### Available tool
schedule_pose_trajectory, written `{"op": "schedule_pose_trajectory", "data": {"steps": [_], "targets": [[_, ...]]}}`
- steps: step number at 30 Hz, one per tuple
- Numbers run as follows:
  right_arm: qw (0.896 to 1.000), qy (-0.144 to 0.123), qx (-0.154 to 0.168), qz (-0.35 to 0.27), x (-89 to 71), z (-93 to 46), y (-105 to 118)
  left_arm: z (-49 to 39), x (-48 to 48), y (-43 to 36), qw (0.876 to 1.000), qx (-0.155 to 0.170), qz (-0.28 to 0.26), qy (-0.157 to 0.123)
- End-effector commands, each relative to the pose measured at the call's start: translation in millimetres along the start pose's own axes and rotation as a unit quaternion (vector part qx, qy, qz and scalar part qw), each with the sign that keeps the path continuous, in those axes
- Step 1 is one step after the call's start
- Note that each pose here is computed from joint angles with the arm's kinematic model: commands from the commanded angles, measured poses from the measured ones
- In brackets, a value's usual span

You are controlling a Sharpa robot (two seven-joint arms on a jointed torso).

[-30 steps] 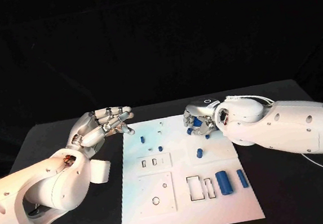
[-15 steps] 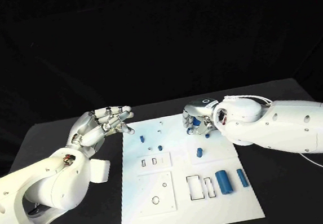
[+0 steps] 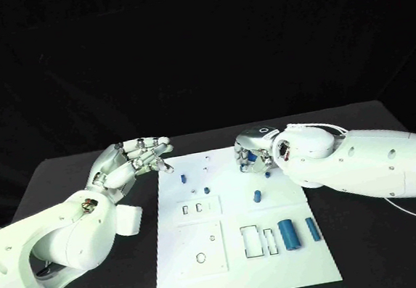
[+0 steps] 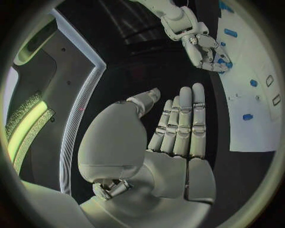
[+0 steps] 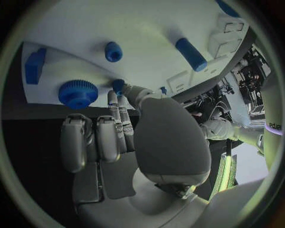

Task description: Assemble the parts on the task board

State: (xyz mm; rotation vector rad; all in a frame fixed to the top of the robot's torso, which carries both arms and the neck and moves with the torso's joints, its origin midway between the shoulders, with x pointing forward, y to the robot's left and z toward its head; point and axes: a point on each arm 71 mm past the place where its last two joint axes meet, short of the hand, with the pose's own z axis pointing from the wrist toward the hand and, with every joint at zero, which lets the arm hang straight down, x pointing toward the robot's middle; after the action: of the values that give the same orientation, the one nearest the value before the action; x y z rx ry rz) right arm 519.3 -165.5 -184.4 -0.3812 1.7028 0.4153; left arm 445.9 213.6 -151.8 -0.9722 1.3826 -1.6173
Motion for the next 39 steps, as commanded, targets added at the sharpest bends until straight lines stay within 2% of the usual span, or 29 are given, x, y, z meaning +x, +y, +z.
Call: {"op": "schedule_pose_trajectory", "data": {"steps": [1,10,19,28,39], "targets": [[1.0,-0.022,0.011,-0.017,-2.8,0.8,0.0,1.1,2.2,-1.3,1.0,0.004,-0.004,0.012],[0.998,-0.061,0.005,-0.015,-10.1,1.0,6.2,1.4,-1.2,-0.9,1.0,0.004,-0.002,0.008],[0.996,-0.085,-0.01,-0.009,-17.7,4.9,20.0,1.8,-1.9,-0.7,1.0,0.004,-0.002,0.007],[0.994,-0.11,-0.02,-0.006,-22.6,18.0,35.9,2.5,-1.3,-0.5,1.0,0.004,-0.002,0.009],[0.99,-0.136,-0.017,-0.013,-26.4,34.1,45.6,3.6,0.2,-0.3,1.0,0.004,-0.003,0.011]]}}
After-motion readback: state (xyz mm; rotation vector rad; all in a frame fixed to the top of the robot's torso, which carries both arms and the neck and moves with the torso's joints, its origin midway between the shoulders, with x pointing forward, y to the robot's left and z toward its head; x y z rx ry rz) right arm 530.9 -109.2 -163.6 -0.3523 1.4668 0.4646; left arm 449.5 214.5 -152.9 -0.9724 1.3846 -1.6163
